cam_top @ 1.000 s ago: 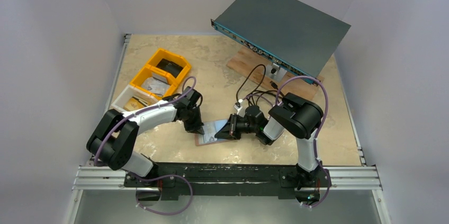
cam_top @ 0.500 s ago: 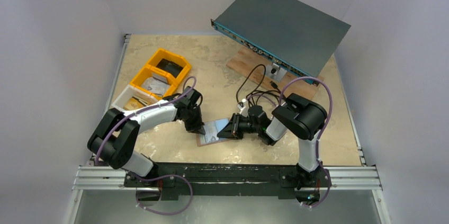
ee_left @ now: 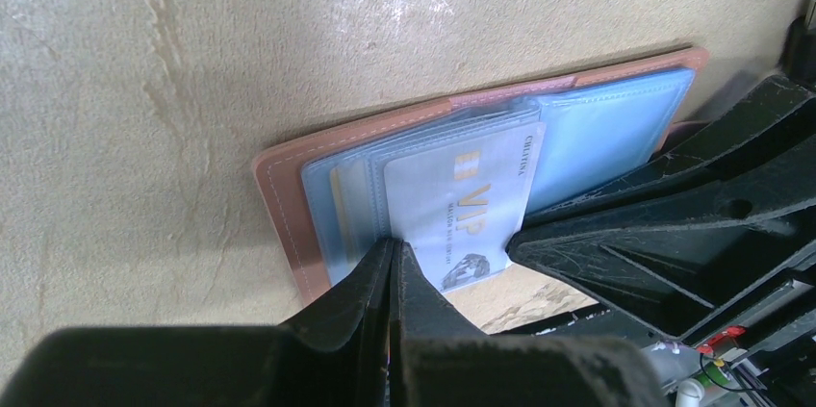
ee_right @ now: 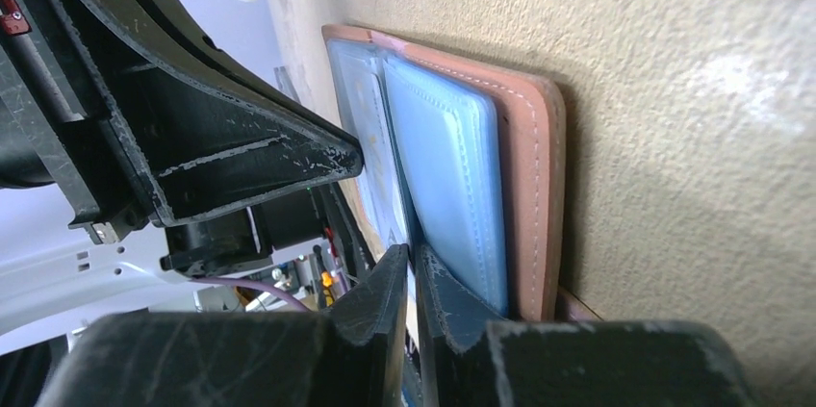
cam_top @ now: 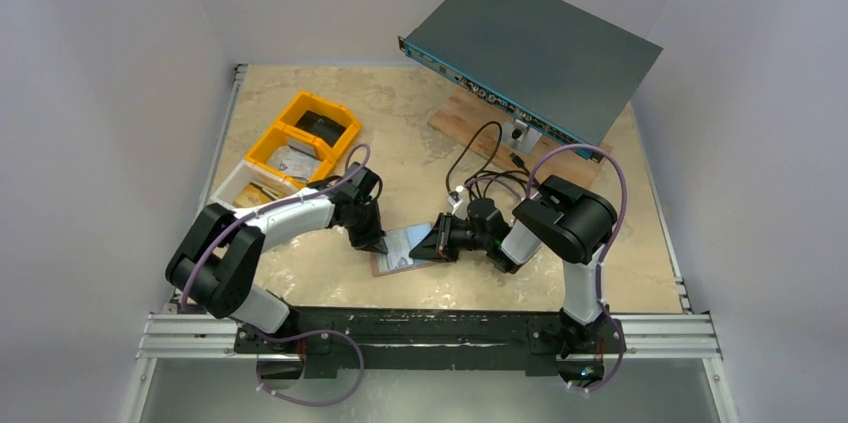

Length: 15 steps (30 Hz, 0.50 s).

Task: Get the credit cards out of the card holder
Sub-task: Remove the credit card from the card holder.

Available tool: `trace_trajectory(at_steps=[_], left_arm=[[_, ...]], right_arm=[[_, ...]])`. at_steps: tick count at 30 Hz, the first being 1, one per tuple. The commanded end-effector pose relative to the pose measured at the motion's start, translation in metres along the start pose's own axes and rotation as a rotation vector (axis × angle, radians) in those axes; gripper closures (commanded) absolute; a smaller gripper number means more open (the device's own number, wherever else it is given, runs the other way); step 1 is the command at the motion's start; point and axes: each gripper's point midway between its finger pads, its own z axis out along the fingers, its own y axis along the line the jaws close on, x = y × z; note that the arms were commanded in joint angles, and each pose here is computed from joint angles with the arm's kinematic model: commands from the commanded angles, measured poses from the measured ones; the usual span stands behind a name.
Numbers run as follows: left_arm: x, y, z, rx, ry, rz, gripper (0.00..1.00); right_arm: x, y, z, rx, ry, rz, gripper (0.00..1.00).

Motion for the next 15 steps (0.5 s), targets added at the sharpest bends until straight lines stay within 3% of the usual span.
trace_trajectory(at_steps=[1, 4, 15], left_arm=[[0.006, 0.046, 0.014, -0.184, 0.004, -0.002, 1.00], [0.006, 0.046, 0.014, -0.188, 0.007, -0.001, 1.00], [0.005, 0.050, 0.015, -0.202, 0.015, 0.006, 1.00]], right_arm=[[-0.005, -0.004, 0.003, 0.019, -0.009, -0.014, 0.95], [-0.004, -0.004, 0.000, 0.022, -0.013, -0.016, 1.00], [-0.021, -0.011, -0.021, 0.140, -0.142, -0.066, 1.00]])
